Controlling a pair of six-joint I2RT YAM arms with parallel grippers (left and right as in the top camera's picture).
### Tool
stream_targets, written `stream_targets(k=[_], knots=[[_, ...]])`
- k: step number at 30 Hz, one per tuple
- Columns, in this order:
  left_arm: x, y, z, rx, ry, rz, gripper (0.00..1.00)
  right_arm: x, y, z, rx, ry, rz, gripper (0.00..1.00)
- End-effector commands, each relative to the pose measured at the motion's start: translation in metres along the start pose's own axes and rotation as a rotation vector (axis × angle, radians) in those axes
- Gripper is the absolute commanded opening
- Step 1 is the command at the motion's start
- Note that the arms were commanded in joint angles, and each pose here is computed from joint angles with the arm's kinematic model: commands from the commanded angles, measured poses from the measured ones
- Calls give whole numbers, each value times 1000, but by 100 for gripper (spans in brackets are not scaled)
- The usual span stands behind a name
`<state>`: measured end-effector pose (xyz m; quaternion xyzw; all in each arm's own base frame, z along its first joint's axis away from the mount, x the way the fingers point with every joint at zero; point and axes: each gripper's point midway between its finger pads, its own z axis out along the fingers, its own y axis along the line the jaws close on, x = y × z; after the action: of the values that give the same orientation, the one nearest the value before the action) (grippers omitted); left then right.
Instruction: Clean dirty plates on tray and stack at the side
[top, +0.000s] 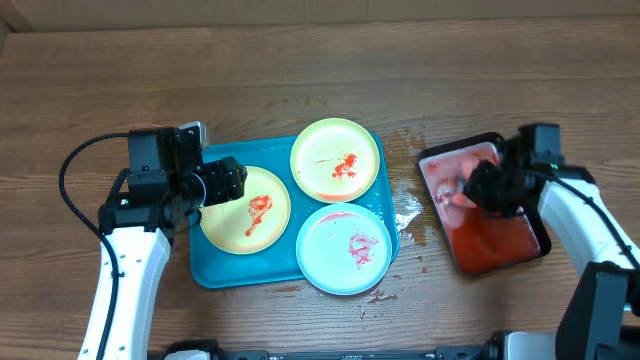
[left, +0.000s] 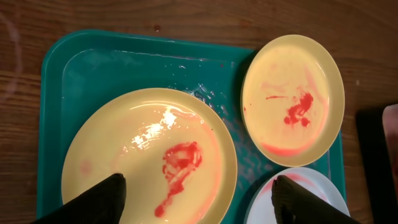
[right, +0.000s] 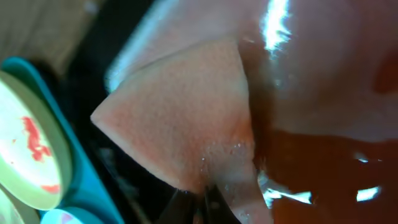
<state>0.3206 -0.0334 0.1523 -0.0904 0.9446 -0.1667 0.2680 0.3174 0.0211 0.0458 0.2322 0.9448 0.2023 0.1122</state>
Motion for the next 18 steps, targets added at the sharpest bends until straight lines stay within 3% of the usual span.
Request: stream_targets(k=[1, 18], knots=[[-9, -4, -3, 17, -20, 24, 76, 2, 9, -4, -97, 6, -63, 4], [-9, -4, -3, 17, -16, 23, 76, 10, -25, 1, 67, 7, 83, 4]])
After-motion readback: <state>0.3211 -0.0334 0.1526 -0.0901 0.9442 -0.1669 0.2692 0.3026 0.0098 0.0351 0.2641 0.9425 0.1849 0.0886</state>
